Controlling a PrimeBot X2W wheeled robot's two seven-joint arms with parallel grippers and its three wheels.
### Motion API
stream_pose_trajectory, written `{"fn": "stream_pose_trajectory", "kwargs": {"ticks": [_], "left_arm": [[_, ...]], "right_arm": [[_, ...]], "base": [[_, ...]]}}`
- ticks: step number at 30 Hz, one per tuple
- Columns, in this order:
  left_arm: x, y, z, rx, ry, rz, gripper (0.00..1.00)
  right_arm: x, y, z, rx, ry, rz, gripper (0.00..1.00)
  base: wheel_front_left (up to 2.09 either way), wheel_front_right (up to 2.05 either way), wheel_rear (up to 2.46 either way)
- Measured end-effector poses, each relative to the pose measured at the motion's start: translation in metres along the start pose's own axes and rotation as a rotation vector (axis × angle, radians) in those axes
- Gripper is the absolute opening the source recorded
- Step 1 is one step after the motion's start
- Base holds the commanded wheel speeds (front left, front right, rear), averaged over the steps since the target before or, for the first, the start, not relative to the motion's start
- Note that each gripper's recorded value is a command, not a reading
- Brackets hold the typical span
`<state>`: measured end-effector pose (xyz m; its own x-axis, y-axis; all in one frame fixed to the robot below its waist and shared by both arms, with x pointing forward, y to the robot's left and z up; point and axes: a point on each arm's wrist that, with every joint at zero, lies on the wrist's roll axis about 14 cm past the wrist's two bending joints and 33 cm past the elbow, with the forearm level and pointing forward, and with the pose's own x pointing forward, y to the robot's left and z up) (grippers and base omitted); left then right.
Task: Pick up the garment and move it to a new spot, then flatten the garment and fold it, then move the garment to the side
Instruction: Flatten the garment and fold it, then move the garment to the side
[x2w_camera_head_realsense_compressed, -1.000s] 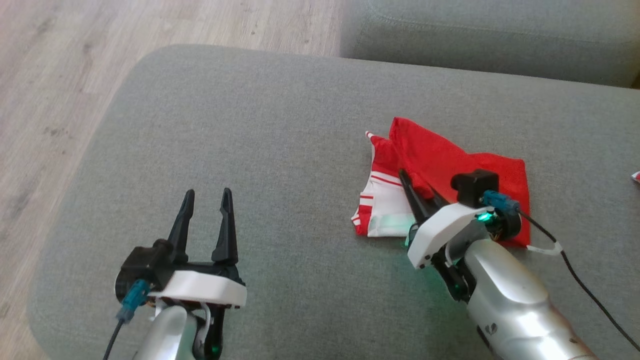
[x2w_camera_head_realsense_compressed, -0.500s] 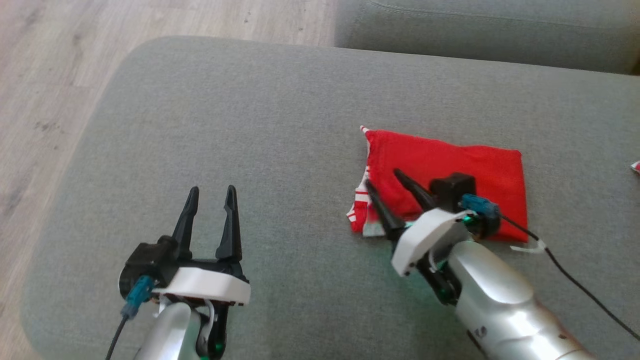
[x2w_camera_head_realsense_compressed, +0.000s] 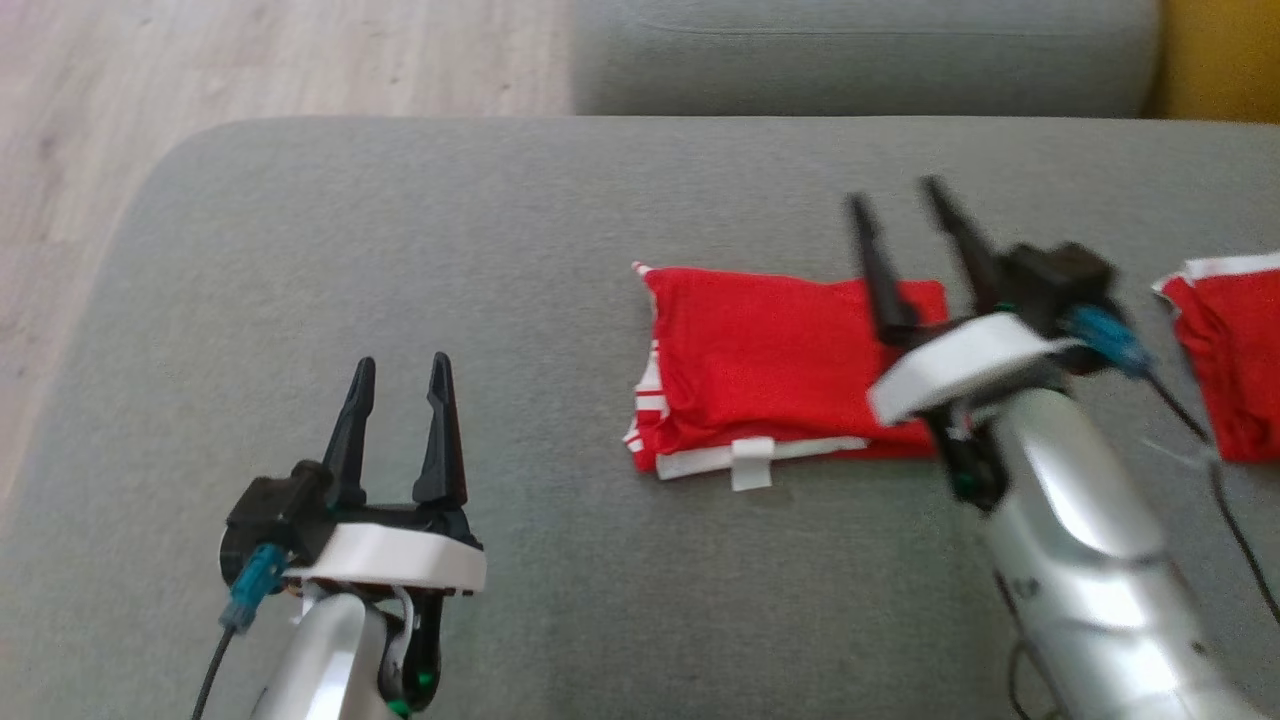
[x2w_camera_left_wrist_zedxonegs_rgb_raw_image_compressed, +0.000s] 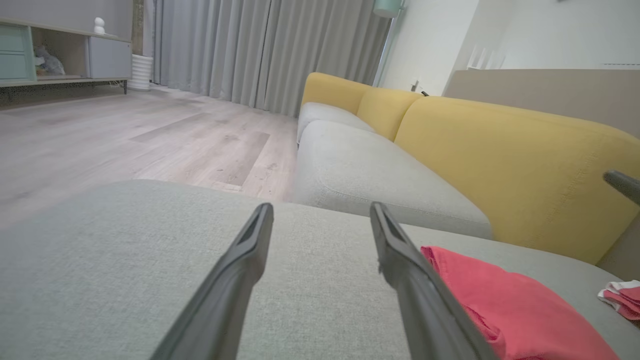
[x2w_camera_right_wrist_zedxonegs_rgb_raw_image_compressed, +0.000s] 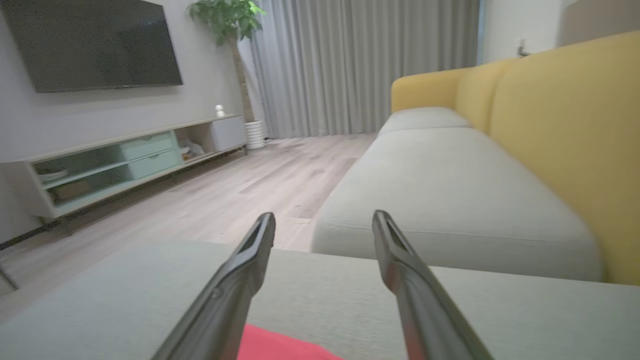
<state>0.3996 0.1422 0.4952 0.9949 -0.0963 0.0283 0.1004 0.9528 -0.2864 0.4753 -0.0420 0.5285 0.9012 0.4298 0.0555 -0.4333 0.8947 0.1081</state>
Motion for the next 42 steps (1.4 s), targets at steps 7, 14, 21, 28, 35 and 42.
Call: {"fn": "stream_pose_trajectory", "kwargs": {"ticks": [7, 14, 21, 28, 35, 42], "left_arm": [[0.006, -0.017, -0.004, -0.011, 0.007, -0.046, 1.00], [0.005, -0.025, -0.015, -0.018, 0.037, -0.069, 1.00], [0.003, -0.024, -0.024, -0.021, 0.061, -0.064, 1.00], [0.005, -0.018, -0.029, -0.022, 0.075, -0.050, 1.00], [0.011, -0.006, -0.031, -0.018, 0.078, -0.020, 1.00], [0.009, 0.006, -0.038, -0.011, 0.100, 0.012, 1.00]], "right_arm": [[-0.072, -0.073, -0.009, -0.092, -0.003, -0.254, 1.00], [-0.122, -0.097, -0.021, -0.089, 0.018, -0.375, 1.00], [-0.130, -0.090, -0.036, -0.069, 0.055, -0.372, 1.00], [-0.117, -0.090, -0.041, -0.076, 0.070, -0.355, 1.00], [-0.084, -0.092, -0.065, -0.051, 0.163, -0.322, 1.00], [-0.069, -0.082, -0.115, 0.014, 0.359, -0.282, 1.00]], "base": [[0.00, 0.00, 0.00], [0.00, 0.00, 0.00], [0.00, 0.00, 0.00], [0.00, 0.00, 0.00], [0.00, 0.00, 0.00], [0.00, 0.00, 0.00]]}}
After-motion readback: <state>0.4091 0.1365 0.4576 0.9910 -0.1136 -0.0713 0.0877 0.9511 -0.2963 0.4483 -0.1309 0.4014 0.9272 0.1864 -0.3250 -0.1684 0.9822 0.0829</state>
